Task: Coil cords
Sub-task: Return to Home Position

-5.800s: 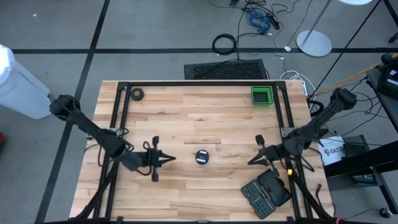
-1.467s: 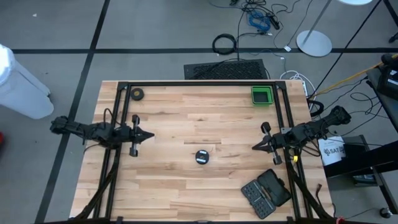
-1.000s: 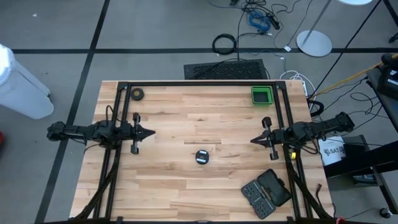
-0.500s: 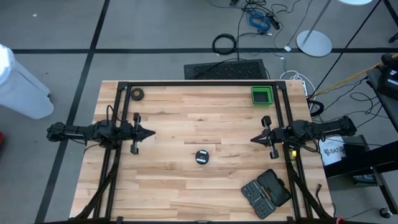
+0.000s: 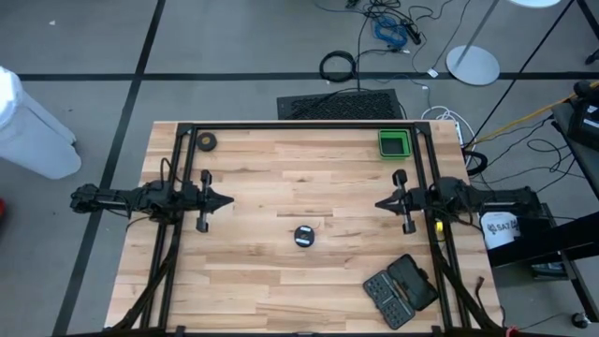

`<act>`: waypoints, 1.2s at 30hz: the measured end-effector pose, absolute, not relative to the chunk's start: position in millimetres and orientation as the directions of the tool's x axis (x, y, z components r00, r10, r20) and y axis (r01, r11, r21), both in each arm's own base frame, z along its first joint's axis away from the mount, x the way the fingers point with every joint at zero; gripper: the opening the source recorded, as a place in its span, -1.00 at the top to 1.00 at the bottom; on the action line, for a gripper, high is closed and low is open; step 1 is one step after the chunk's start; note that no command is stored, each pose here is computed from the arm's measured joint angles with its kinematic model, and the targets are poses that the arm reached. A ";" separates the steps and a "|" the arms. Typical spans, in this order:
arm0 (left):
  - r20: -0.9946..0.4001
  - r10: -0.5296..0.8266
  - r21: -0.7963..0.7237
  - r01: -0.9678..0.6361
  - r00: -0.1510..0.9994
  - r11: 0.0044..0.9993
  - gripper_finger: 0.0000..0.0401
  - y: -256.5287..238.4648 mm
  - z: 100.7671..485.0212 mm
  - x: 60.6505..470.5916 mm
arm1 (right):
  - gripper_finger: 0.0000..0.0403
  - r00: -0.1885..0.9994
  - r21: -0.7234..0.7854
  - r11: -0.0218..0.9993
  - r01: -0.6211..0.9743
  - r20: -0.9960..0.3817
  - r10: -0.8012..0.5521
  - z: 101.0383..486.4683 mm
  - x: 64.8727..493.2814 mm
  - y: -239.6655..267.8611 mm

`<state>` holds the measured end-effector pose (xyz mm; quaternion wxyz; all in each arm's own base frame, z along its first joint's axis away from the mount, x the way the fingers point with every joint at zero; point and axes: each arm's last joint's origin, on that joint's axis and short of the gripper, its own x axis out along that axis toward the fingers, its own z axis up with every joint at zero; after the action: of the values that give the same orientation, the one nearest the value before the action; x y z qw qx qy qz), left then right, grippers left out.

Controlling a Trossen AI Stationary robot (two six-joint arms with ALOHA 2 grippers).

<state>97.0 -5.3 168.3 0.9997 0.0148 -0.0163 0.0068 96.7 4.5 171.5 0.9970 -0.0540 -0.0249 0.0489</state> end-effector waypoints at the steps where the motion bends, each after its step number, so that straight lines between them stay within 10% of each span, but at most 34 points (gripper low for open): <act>1: 0.032 0.012 0.029 -0.013 0.999 0.999 0.99 -5.3 168.3 97.0 | 1.00 0.994 -0.116 0.989 -0.095 0.046 0.101 171.6 96.7 3.6; 36: 0.019 -0.049 0.085 0.047 0.999 0.995 0.99 -7.0 167.0 97.0 | 1.00 0.995 -0.038 0.995 -0.090 0.035 0.092 171.0 97.7 -3.6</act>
<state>97.0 -7.0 167.0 0.9988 0.0422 -0.0105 -0.0240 97.7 -3.6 171.0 0.9986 -0.0180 -0.0185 0.0455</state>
